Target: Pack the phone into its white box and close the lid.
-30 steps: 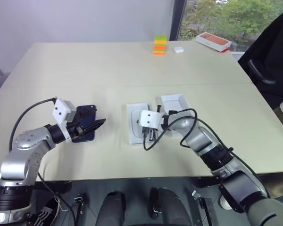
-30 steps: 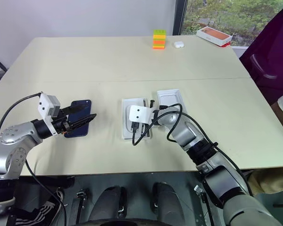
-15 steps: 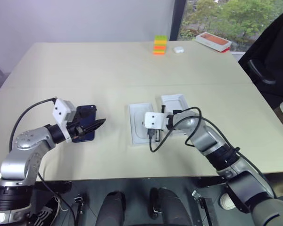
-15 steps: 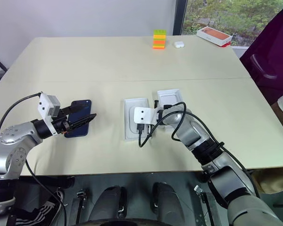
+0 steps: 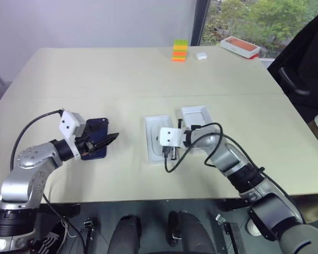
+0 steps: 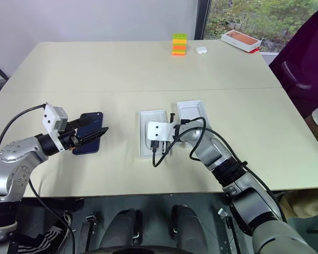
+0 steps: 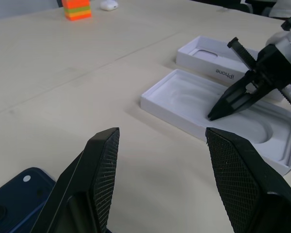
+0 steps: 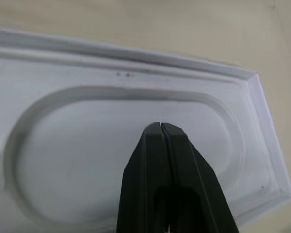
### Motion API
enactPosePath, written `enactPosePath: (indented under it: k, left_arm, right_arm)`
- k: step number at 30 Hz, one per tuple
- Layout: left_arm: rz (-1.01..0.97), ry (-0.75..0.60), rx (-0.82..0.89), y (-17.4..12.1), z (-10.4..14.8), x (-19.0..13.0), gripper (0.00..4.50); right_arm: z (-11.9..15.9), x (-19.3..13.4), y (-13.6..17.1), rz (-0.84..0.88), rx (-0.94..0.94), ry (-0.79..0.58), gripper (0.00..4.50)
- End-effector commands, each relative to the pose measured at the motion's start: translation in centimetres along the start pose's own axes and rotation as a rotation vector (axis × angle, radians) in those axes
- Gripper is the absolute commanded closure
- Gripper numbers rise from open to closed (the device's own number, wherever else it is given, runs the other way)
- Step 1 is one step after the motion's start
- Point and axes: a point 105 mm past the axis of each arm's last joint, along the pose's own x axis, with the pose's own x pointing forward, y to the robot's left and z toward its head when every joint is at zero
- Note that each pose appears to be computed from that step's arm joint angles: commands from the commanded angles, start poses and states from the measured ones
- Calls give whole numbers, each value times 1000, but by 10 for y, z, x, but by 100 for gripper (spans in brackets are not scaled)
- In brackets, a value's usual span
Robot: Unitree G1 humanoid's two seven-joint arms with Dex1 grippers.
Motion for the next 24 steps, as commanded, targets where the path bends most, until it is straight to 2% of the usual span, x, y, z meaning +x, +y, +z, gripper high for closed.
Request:
enactPosePath:
  k: [1,5,6,8,10,13,17,20,24]
  left_arm:
    - [-15,-31,27,-4,11,2,150]
    - [-16,-32,26,-4,11,3,150]
    - [-17,-31,27,-4,11,3,150]
    - [-15,-29,27,-3,11,2,150]
    - [-13,-29,26,-2,11,1,150]
    - [-14,-27,27,-2,10,1,150]
    - [-17,-25,22,-1,10,1,150]
    - [-22,-27,32,-2,11,2,150]
    - [-22,-26,29,-2,11,2,150]
  right_arm:
    - [10,-7,-18,-72,11,-49,446]
    - [29,-17,-30,-100,153,-193,446]
    - [30,-23,-29,-70,202,-224,424]
    - [33,-35,-29,-43,287,-271,368]
    - [37,-46,-28,-13,377,-317,275]
    - [44,-61,-8,116,397,-352,125]
    - [39,-68,24,256,293,-303,125]
    - [29,-62,48,337,241,-225,125]
    - [14,-42,51,270,210,-154,125]
